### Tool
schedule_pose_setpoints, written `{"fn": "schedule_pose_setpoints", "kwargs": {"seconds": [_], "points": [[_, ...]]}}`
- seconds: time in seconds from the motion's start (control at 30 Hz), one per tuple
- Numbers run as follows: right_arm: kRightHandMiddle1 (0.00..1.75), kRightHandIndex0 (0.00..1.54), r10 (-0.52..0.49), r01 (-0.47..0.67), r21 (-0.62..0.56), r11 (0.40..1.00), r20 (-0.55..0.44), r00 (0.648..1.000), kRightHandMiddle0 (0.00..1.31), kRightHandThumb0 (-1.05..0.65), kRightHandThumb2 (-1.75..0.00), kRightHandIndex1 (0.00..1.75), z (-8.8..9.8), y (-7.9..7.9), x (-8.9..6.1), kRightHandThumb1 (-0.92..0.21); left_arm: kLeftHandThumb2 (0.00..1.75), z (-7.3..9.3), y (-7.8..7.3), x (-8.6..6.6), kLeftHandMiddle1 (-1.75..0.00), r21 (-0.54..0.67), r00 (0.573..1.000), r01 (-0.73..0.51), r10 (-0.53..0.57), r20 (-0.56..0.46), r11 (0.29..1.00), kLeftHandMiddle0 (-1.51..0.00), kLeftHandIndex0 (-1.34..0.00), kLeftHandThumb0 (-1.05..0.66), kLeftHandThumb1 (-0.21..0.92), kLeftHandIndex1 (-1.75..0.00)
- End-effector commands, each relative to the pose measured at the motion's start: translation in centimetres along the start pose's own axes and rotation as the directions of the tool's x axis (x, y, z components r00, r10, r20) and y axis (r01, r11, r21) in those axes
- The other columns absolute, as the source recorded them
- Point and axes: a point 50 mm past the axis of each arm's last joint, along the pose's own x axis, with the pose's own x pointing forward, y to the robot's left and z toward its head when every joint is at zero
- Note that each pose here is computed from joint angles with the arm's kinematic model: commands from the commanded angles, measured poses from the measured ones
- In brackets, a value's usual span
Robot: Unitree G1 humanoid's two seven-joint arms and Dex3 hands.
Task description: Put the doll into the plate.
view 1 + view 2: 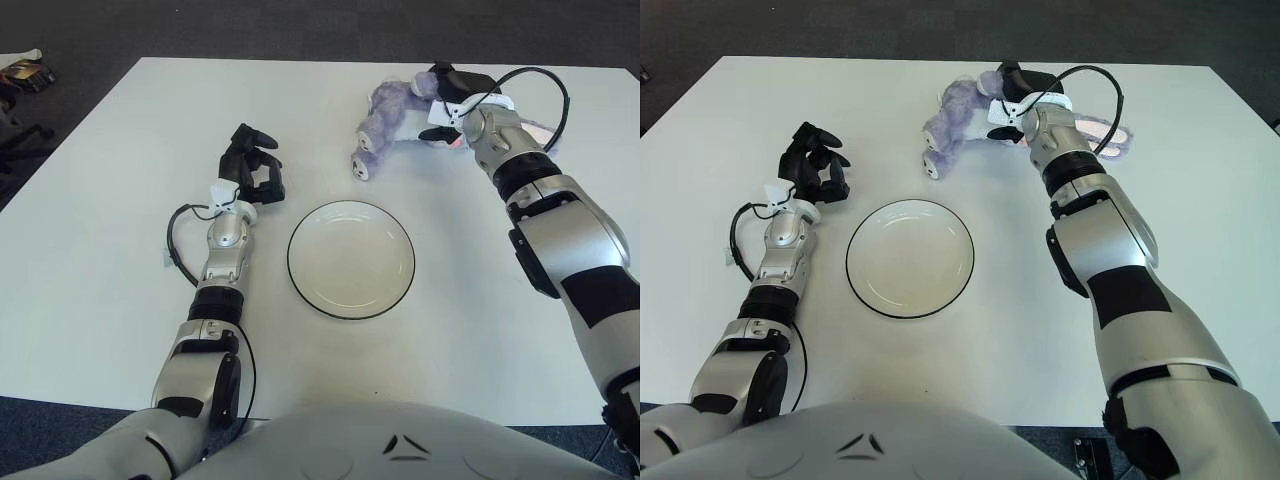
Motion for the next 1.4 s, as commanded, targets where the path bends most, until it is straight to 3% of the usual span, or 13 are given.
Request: {"fn": "schedule_pose_setpoints", "kwargs": {"seconds": [0.0, 0.2, 0.43, 0.83, 1.1, 1.2, 1.27, 1.37], "points": [[0.48, 0.26, 0.051, -0.051, 0.010, 0.999, -0.009, 0.999, 0.00, -0.48, -1.15, 1.46, 0.4, 0.3, 0.1, -0.16, 1.37, -2.4, 0.2, -2.4, -1.75, -0.009, 0.994, -0.020, 0.019, -0.104, 1.000, -0.52, -0.51, -0.01, 0.28, -1.75], [0.37, 0.10, 0.085, -0.084, 0.008, 0.996, -0.027, 0.996, 0.00, -0.35, -1.24, 1.18, 0.6, 0.8, 0.2, -0.09, 1.36, -2.3, 0.2, -2.3, -1.75, -0.009, 0.995, -0.017, 0.016, -0.096, 1.000, -0.52, -0.51, -0.01, 0.29, -1.75], [0.38, 0.01, 0.115, -0.116, -0.009, 0.993, -0.053, 0.992, 0.00, -0.29, -1.28, 1.06, 0.8, 1.9, 0.1, -0.05, 1.37, -2.2, 0.1, -2.4, -1.75, -0.002, 0.995, -0.008, 0.007, -0.097, 1.000, -0.52, -0.51, -0.01, 0.28, -1.75], [0.65, 0.00, 0.142, -0.142, 0.005, 0.990, -0.091, 0.986, 0.00, -0.15, -1.33, 0.82, 0.3, 3.4, -0.2, 0.00, 1.37, -2.1, 0.1, -2.5, -1.75, -0.015, 0.995, -0.012, 0.011, -0.100, 1.000, -0.53, -0.51, -0.01, 0.28, -1.75], [0.69, 0.01, 0.171, -0.169, 0.029, 0.985, -0.111, 0.979, 0.00, -0.05, -1.39, 0.94, -0.2, 4.4, -0.5, 0.02, 1.38, -2.0, 0.1, -2.6, -1.75, -0.020, 0.994, -0.022, 0.020, -0.104, 1.000, -0.53, -0.52, -0.01, 0.28, -1.75], [0.67, 0.14, 0.182, -0.177, 0.053, 0.983, -0.117, 0.976, 0.00, -0.10, -1.37, 1.09, -0.2, 4.4, -0.5, -0.01, 1.38, -2.0, 0.1, -2.6, -1.75, -0.023, 0.994, -0.030, 0.027, -0.107, 0.999, -0.53, -0.52, -0.01, 0.27, -1.75], [0.68, 0.28, 0.188, -0.180, 0.070, 0.981, -0.118, 0.975, 0.00, -0.10, -1.36, 1.31, -0.1, 4.4, -0.5, -0.04, 1.38, -2.0, 0.1, -2.7, -1.75, -0.026, 0.994, -0.034, 0.031, -0.108, 0.999, -0.53, -0.52, -0.01, 0.27, -1.75], [0.68, 0.34, 0.187, -0.177, 0.088, 0.980, -0.112, 0.976, 0.00, -0.10, -1.36, 1.42, 0.5, 4.1, -0.3, -0.05, 1.38, -2.0, 0.0, -2.7, -1.75, -0.028, 0.993, -0.039, 0.036, -0.112, 0.999, -0.54, -0.52, -0.01, 0.27, -1.75]]}}
